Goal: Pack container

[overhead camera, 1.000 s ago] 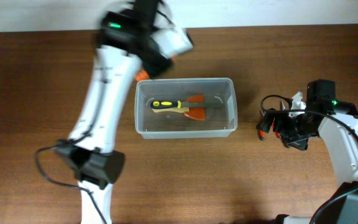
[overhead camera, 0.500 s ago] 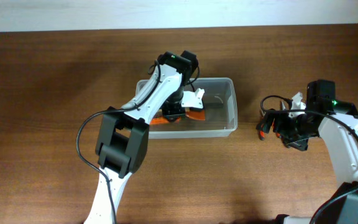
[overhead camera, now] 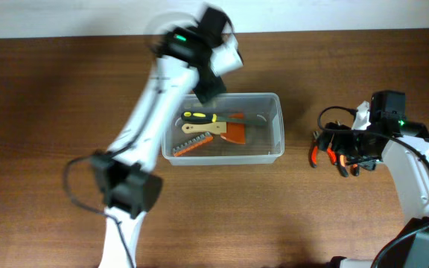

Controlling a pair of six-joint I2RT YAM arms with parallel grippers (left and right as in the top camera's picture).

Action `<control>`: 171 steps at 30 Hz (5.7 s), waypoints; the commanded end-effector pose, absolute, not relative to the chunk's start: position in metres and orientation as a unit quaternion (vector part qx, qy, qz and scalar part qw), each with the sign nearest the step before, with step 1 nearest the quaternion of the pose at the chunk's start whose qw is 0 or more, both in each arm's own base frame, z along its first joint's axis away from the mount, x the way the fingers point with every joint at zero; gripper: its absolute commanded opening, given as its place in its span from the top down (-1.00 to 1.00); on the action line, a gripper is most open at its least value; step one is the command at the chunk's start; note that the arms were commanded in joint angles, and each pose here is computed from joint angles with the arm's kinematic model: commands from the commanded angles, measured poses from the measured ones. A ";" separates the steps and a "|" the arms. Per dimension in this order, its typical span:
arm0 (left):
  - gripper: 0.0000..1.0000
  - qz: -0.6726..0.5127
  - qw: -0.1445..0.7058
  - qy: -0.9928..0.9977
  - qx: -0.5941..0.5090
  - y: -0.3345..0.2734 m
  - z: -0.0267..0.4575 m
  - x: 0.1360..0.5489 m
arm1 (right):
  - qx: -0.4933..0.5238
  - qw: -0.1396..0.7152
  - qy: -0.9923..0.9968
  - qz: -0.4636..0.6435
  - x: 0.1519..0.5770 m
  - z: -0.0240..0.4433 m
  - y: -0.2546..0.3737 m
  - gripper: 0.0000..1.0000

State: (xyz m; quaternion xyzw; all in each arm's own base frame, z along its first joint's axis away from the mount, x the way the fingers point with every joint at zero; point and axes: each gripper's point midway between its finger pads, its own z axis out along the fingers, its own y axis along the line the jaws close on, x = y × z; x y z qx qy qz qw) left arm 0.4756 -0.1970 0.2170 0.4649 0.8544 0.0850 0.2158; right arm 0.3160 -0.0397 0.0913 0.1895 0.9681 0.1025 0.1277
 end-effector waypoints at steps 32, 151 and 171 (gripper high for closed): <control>-0.98 0.119 0.187 0.960 -0.173 0.178 0.273 0.420 | 0.123 -0.005 0.992 0.020 0.317 -0.018 -0.016 -0.05; -0.98 0.119 0.187 0.960 -0.173 0.178 0.273 0.420 | 0.061 -0.020 0.998 0.018 0.305 0.008 -0.075 -0.64; -0.98 0.119 0.187 0.960 -0.173 0.178 0.273 0.420 | 0.121 -0.041 0.991 0.040 0.304 -0.012 -0.067 -0.03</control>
